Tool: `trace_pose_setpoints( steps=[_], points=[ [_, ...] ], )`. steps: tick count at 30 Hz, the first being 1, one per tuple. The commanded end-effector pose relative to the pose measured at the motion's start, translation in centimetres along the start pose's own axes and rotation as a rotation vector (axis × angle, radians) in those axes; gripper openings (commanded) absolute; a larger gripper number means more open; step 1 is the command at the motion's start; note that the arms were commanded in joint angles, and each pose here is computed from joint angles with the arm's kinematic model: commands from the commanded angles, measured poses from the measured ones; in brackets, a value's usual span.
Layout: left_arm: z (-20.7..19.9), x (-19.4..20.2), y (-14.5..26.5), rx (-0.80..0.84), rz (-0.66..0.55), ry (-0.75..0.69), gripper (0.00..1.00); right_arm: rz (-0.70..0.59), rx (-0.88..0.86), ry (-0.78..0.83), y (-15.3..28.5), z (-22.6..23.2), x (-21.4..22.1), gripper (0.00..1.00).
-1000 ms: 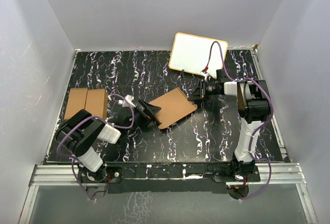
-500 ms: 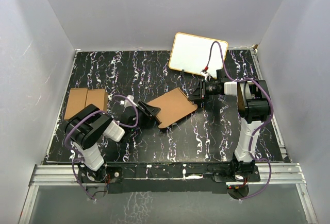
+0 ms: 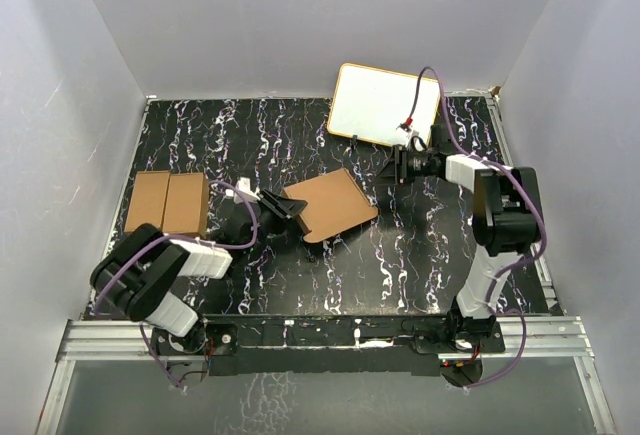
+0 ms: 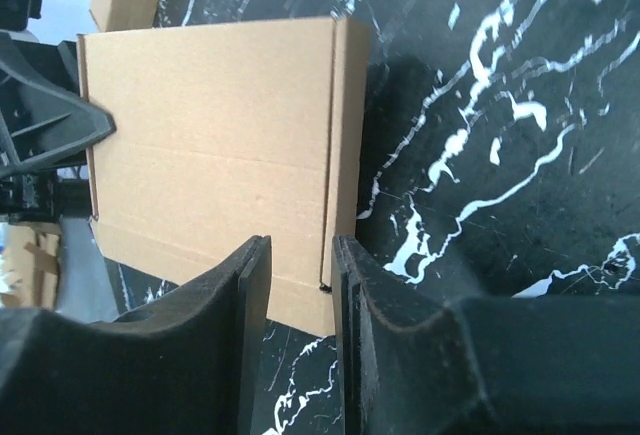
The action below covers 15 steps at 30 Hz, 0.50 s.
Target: Fold the paper box
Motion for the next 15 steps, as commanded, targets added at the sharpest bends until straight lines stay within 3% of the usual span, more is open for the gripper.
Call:
trace_pose_setpoints(
  steps=[1, 7, 10, 13, 15],
  points=[
    [-1.6, -0.8, 1.0, 0.002, -0.033, -0.001, 0.3, -0.085, -0.036, 0.238, 2.6, 3.3, -3.3, 0.37],
    [-3.5, -1.6, 1.9, -0.037, -0.017, 0.053, 0.28, -0.126, -0.123, 0.555, 4.8, 7.4, -3.9, 0.49],
    [-4.5, -1.9, 2.2, -0.088, -0.008, 0.079, 0.27, -0.159, -0.157, 0.755, 5.3, 9.5, -3.3, 0.65],
    [-5.5, -2.4, 2.7, -0.145, -0.007, 0.113, 0.26, -0.218, -0.172, 1.009, 5.4, 11.7, -2.0, 0.98],
    [-6.2, -2.7, 3.0, -0.19, -0.003, 0.147, 0.26, -0.267, -0.148, 1.131, 5.2, 12.7, -0.2, 0.99]
  ],
)
Point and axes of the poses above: each gripper's point midway between its finger pads, its own y axis back along the fingers, its own z axis along the line the jaws close on, x = y × z, the point moved 7 cm from there along y, back along the fingers, and after that the axes turned 7 degrees about y, right-handed, at the moved point
